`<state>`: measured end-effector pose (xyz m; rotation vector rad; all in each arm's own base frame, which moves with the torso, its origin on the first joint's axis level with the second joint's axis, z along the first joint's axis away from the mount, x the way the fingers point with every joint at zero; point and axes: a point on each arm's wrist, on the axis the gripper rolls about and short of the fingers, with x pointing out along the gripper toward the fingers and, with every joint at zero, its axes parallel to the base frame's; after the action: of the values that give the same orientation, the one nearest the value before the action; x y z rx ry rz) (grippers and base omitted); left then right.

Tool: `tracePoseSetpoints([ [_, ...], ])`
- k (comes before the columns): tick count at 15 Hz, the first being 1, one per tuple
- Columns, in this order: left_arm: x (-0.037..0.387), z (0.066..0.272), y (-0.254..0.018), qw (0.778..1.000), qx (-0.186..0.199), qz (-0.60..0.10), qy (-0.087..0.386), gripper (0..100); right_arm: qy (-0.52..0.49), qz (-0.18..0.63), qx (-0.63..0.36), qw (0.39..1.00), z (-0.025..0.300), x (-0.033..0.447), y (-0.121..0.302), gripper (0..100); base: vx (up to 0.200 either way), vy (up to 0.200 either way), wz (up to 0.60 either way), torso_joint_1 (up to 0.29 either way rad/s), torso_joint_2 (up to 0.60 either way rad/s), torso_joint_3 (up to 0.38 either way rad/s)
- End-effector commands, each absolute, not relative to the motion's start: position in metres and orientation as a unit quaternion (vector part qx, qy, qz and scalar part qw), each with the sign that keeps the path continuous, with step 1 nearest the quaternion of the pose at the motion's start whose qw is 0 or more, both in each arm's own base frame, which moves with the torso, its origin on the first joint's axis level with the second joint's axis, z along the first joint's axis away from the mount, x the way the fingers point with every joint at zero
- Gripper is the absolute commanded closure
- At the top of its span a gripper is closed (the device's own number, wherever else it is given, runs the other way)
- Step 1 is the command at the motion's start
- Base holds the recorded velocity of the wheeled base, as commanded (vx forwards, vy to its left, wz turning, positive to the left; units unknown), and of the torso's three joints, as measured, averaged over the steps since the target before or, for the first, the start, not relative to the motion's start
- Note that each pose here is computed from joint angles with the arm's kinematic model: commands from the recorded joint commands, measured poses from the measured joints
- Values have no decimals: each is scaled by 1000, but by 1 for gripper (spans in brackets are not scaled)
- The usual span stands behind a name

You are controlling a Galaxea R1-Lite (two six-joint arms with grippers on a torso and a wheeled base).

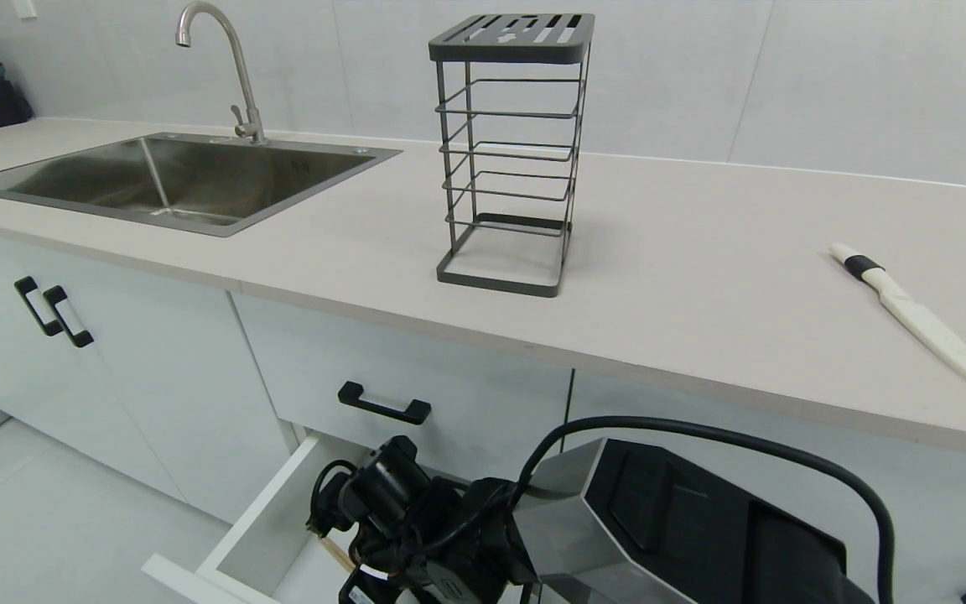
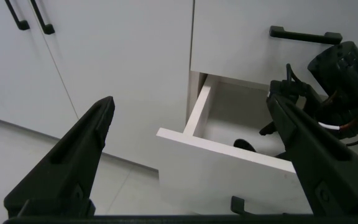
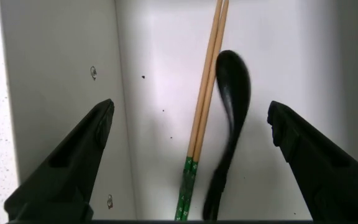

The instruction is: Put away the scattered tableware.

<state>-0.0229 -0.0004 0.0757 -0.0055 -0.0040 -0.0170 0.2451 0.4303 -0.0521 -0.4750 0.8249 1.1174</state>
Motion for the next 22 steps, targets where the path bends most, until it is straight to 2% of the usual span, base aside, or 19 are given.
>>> tracePoseSetpoints([
  [1, -23, 76, 0, 1000, -3, -8, -2, 0, 370, 515, -226, 740, -52, 245, 430, 0, 0, 0, 0, 0, 0, 0],
  [4, -23, 76, 0, 1000, -3, -8, -2, 0, 355, 522, -222, 743, -43, 242, 434, 0, 0, 0, 0, 0, 0, 0],
  [8, -23, 76, 0, 1000, -3, -9, -2, 0, 315, 527, -208, 761, 3, 234, 436, 0, 0, 0, 0, 0, 0, 0],
  [16, -23, 76, 0, 1000, -3, -9, -2, 0, 261, 537, -194, 778, 60, 196, 397, 0, 0, 0, 0, 0, 0, 0],
  [22, -23, 76, 0, 1000, -3, -9, -2, 0, 228, 532, -190, 793, 77, 159, 346, 0, 0, 0, 0, 0, 0, 0],
])
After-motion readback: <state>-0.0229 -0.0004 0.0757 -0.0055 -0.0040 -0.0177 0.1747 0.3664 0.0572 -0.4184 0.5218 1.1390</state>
